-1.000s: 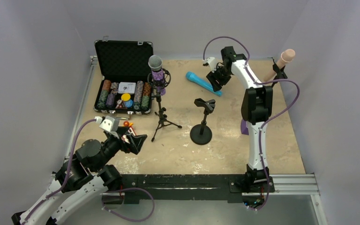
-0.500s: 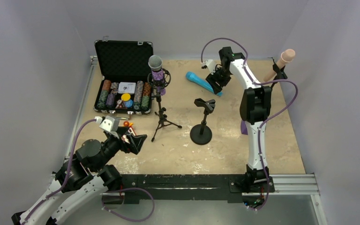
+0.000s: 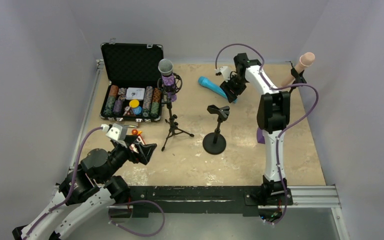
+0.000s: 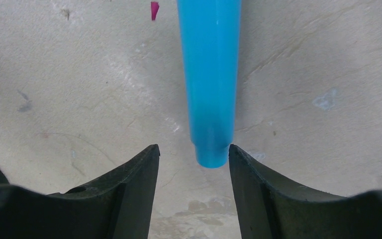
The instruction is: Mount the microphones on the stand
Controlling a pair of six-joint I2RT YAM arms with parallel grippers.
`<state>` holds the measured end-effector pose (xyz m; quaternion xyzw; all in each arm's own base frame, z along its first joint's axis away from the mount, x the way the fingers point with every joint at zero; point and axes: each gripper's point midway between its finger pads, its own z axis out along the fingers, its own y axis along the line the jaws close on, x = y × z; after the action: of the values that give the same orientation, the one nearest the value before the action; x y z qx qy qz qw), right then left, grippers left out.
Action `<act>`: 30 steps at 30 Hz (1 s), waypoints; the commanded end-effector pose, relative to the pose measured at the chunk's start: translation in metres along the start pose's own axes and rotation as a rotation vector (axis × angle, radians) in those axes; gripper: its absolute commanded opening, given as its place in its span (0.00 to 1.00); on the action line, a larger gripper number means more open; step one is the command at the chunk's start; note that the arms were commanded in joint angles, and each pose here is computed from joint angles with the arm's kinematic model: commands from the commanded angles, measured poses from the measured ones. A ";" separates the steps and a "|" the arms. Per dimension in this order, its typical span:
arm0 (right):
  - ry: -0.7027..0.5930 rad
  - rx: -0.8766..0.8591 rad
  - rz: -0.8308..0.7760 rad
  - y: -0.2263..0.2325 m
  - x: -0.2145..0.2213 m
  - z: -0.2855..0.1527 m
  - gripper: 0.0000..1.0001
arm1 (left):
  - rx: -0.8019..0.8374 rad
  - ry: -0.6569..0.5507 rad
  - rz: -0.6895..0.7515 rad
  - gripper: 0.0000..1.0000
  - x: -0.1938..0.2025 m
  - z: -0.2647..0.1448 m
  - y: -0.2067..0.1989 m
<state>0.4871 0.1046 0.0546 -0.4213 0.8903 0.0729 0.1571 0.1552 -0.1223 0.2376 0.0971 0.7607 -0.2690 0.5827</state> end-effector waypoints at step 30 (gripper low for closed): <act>-0.166 0.026 0.066 -0.015 -0.033 -0.017 0.75 | 0.009 -0.031 -0.013 1.00 -0.009 0.001 -0.003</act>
<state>0.4961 0.1075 0.0359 -0.3771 0.9008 0.1169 0.1807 0.1548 -0.1221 0.2369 0.0976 0.7616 -0.2686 0.5816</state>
